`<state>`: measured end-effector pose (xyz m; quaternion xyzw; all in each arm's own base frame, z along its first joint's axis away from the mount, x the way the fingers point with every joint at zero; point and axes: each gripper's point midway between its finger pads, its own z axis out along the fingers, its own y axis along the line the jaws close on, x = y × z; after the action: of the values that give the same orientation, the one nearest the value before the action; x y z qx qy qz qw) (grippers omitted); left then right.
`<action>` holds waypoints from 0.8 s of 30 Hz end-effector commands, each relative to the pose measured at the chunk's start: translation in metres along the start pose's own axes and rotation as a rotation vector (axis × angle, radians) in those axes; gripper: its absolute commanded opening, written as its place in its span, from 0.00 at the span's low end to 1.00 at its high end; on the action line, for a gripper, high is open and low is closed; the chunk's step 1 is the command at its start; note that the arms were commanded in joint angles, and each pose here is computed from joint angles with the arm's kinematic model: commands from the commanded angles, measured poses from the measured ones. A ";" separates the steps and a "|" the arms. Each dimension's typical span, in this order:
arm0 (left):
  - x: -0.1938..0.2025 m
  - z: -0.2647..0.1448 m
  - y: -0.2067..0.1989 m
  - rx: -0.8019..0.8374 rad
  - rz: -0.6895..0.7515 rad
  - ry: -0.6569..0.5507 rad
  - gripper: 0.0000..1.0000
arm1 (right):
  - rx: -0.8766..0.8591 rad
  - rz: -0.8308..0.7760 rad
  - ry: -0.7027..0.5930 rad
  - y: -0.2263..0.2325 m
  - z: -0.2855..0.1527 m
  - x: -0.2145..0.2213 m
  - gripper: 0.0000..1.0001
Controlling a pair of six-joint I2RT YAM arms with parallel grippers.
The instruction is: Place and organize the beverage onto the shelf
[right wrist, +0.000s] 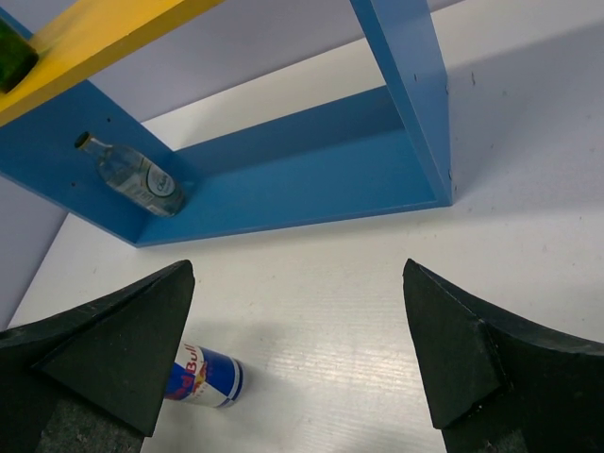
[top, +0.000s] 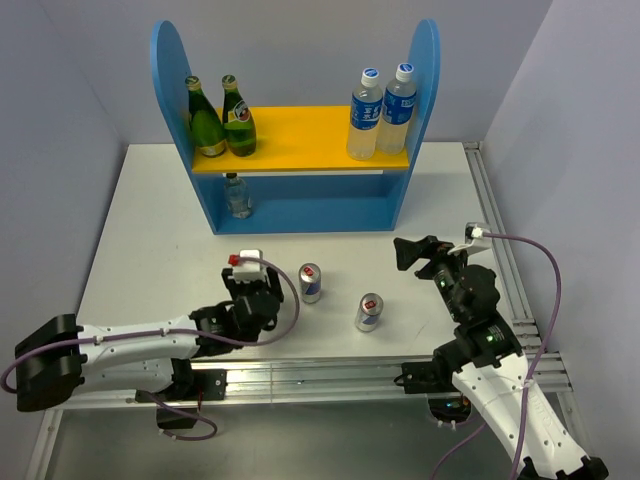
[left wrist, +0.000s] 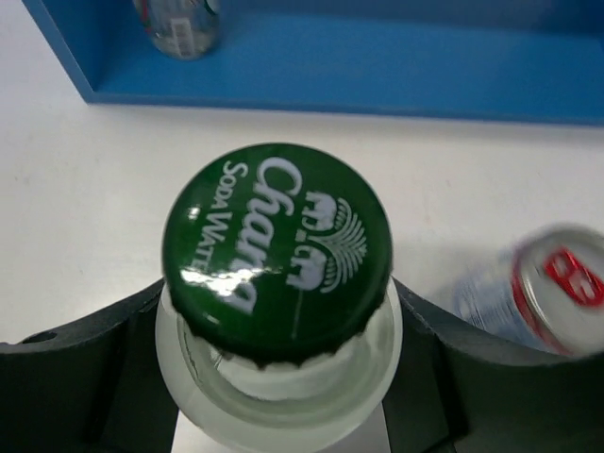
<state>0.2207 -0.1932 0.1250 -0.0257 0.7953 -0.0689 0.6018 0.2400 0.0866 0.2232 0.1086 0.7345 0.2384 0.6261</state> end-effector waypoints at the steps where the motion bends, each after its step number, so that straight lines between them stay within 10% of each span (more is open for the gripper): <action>1: -0.063 0.020 -0.015 0.031 -0.185 -0.155 0.00 | -0.024 0.011 -0.023 0.006 0.003 -0.006 0.98; 24: -0.124 0.180 -0.027 0.021 -0.065 -0.294 0.00 | -0.049 0.005 -0.011 0.010 0.002 -0.002 0.98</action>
<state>0.3947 -0.2016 0.1146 -0.0212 0.7818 -0.0321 0.6224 0.2393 0.0907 0.2211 0.1025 0.7366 0.2463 0.6215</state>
